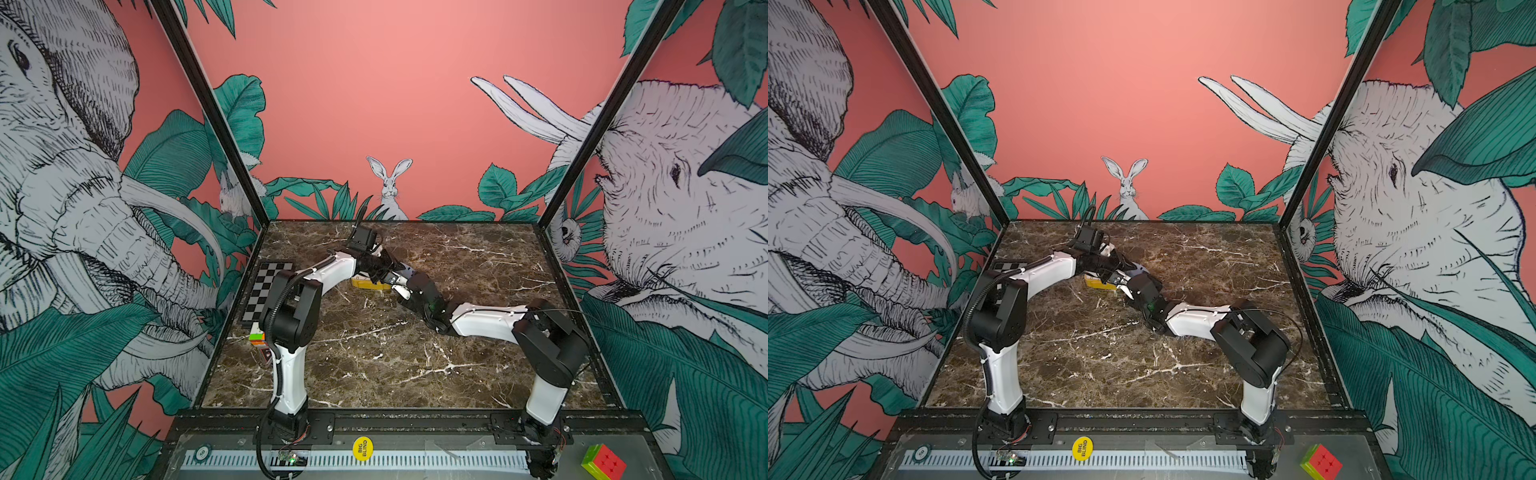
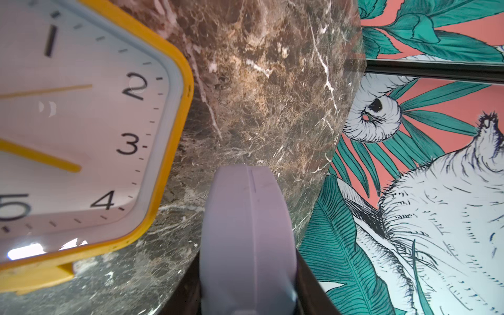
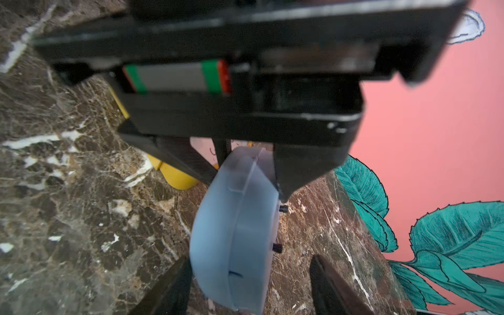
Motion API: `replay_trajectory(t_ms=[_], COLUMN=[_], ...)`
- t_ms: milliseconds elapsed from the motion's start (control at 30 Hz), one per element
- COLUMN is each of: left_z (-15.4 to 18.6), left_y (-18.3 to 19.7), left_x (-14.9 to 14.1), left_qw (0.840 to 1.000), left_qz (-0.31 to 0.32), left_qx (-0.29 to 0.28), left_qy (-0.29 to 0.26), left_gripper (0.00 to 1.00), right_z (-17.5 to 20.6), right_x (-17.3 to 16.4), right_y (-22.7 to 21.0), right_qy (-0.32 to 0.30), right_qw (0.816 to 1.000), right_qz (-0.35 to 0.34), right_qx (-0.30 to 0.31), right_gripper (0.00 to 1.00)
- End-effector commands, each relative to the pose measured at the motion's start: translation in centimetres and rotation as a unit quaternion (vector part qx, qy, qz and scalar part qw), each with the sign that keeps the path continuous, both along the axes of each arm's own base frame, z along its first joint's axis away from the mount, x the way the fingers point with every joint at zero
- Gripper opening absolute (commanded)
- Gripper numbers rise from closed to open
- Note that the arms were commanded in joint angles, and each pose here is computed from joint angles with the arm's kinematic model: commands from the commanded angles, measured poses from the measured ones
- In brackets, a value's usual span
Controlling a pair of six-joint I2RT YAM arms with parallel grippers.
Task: Insert the battery into the alarm
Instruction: Adjust the alarm at the center of the board.
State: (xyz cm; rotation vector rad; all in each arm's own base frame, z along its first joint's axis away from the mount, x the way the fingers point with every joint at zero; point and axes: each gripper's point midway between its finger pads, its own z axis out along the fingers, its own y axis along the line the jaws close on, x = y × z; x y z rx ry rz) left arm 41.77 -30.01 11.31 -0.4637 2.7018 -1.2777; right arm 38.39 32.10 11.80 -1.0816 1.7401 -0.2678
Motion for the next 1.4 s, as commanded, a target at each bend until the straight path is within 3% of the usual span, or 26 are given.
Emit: replay_trajectory(t_ms=[0, 200, 367, 633, 867, 1033, 1233, 1367], left_z=[3.8, 3.8, 4.0, 6.1, 7.6, 8.9, 9.8, 9.3], left_y=[-0.3, -0.4, -0.4, 2.5, 4.4, 6.4, 7.7, 7.8], left_x=[-0.4, -0.4, -0.4, 1.6, 3.5, 4.2, 4.2, 3.8], left_qw=[0.999, 0.999, 0.999, 0.993, 0.98, 0.959, 0.941, 0.938], left_qz=[-0.002, -0.001, -0.002, 0.041, 0.052, 0.058, 0.041, 0.02], left_qx=[-0.021, -0.025, -0.028, 0.012, 0.055, 0.108, 0.15, 0.16], left_qy=[-0.024, -0.02, -0.023, -0.112, -0.186, -0.254, -0.3, -0.307], left_gripper=[0.21, 0.23, 0.36, 0.99, 0.99, 0.99, 0.99, 0.99], right_z=[1.1, 1.0, 1.2, 1.9, 2.3, 2.9, 3.3, 3.7], right_x=[0.9, 0.7, 0.6, -0.3, -1.2, -0.9, 0.8, 1.2], right_y=[0.5, 0.9, 1.3, 0.6, -0.5, -2.3, -3.9, -3.7], right_qy=[-0.024, -0.024, -0.024, 0.027, 0.111, 0.189, 0.303, 0.356], right_qw=[0.999, 0.999, 0.999, 0.996, 0.983, 0.95, 0.865, 0.824], right_qz=[-0.016, -0.007, -0.001, -0.013, -0.029, -0.068, -0.107, -0.108], right_qx=[0.02, 0.025, 0.033, 0.081, 0.145, 0.24, 0.386, 0.428], right_gripper=[0.59, 0.42, 0.35, 0.3, 0.28, 0.28, 0.28, 0.29])
